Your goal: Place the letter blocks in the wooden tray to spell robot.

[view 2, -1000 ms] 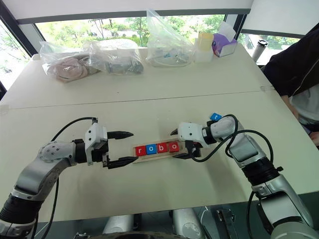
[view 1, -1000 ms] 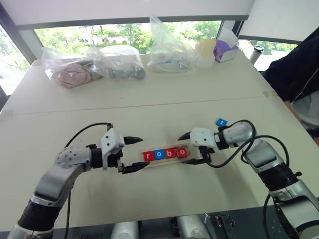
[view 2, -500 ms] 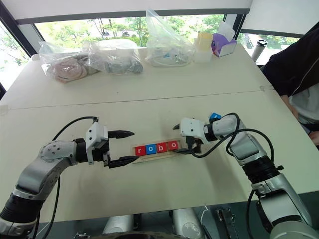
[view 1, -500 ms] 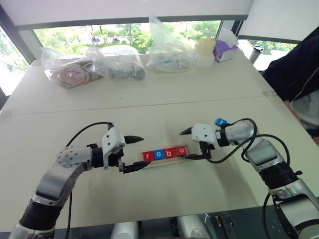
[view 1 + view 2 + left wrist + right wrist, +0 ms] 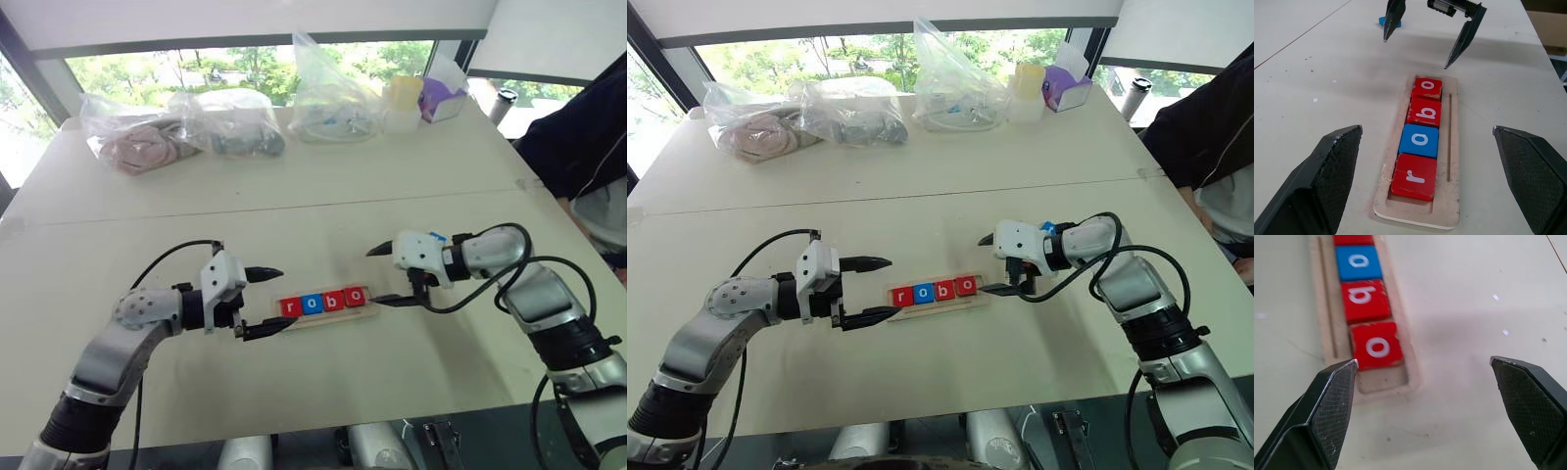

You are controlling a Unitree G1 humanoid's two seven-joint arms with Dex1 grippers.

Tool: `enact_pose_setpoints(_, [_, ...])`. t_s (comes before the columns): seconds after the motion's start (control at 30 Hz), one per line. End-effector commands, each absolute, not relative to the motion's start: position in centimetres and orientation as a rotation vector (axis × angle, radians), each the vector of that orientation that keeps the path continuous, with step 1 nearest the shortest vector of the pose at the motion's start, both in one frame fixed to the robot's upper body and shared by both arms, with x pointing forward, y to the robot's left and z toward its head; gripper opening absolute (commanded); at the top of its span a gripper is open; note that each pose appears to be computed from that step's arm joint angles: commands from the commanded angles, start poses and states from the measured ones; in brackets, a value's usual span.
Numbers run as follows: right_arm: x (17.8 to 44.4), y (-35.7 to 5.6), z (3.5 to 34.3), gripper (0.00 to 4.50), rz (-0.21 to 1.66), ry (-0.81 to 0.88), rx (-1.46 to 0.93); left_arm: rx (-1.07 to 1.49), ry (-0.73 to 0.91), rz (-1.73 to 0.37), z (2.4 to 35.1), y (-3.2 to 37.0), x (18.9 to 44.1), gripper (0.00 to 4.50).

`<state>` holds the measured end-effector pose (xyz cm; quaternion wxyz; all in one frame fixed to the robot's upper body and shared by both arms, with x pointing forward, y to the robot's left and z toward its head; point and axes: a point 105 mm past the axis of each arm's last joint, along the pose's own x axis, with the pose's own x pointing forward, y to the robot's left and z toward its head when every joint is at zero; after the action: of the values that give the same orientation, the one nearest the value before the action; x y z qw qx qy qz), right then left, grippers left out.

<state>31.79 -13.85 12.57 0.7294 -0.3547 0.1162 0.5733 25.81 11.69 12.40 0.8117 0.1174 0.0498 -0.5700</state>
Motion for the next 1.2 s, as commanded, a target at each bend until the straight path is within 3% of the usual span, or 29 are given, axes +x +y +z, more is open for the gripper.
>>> enact_pose_setpoints(0.03, [32.7, -13.7, 13.3, 4.46, 1.227, 0.193, -0.810, 0.264, 0.061, -1.235, 13.3, 11.4, 25.8, 4.50])
enact_pose_setpoints(0.83, [32.7, -11.2, 12.3, 4.46, 1.290, 0.159, -0.833, 0.267, 0.062, -1.228, 13.5, 11.5, 25.8, 4.50])
enact_pose_setpoints(1.07, [33.8, -14.2, 14.4, 4.46, 1.147, 0.154, -0.820, 0.265, 0.061, -1.234, 13.5, 11.3, 25.8, 4.50])
enact_pose_setpoints(1.2, [35.3, -17.1, 17.3, 4.46, 0.876, 0.114, -0.663, 0.259, 0.058, -1.237, 13.4, 11.1, 25.8, 4.50])
